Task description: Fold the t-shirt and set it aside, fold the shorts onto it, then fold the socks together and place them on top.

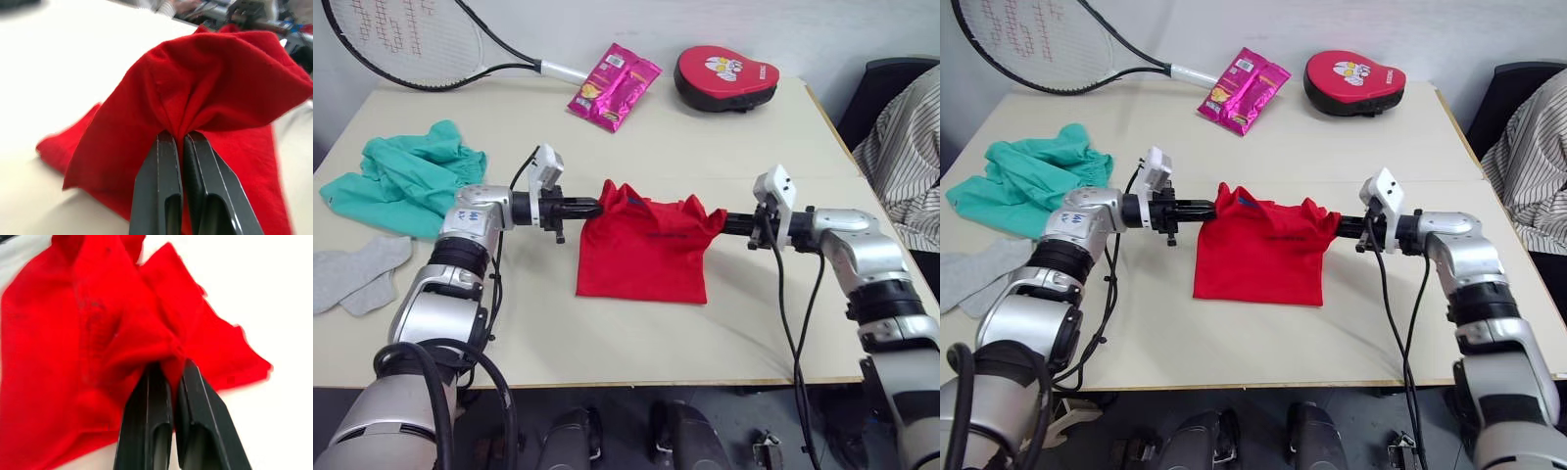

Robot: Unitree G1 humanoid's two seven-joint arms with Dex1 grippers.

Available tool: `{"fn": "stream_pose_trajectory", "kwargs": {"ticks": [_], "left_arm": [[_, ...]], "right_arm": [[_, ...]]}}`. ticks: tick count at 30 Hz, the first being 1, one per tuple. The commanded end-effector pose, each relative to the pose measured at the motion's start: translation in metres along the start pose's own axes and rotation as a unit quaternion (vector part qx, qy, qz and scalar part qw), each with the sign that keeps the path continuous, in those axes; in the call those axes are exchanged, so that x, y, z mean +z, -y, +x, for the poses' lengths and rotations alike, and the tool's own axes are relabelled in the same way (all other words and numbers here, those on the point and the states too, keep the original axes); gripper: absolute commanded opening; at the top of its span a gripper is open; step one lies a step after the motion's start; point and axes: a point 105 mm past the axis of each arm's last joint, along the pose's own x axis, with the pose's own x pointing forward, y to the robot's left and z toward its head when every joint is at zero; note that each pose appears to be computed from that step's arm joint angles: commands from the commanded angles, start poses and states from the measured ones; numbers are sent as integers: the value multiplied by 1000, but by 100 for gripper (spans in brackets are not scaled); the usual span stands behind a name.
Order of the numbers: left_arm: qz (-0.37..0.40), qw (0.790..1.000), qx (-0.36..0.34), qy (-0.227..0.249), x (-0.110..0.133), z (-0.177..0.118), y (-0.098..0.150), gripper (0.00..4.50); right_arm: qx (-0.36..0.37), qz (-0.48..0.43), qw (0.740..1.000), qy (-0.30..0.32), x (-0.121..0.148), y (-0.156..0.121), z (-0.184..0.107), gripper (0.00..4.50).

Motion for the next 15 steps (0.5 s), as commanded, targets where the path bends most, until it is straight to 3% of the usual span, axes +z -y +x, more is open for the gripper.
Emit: {"fn": "stream_pose_trajectory", "kwargs": {"ticks": [1, 5, 14, 15], "left_arm": [[5, 999, 37, -6, -1, -2, -10, 3], [2, 999, 49, -1, -4, 3, -12, 3], [-74, 990, 96, 77, 8, -3, -24, 3], [-79, 989, 102, 75, 6, -4, -25, 28]], "right_arm": [[-39, -4, 999, -8, -5, 16, -3, 0], [-63, 8, 998, 0, -9, 24, 2, 0], [-92, 40, 994, 38, -9, 30, 10, 0], [-97, 44, 993, 41, -9, 31, 11, 0]]}}
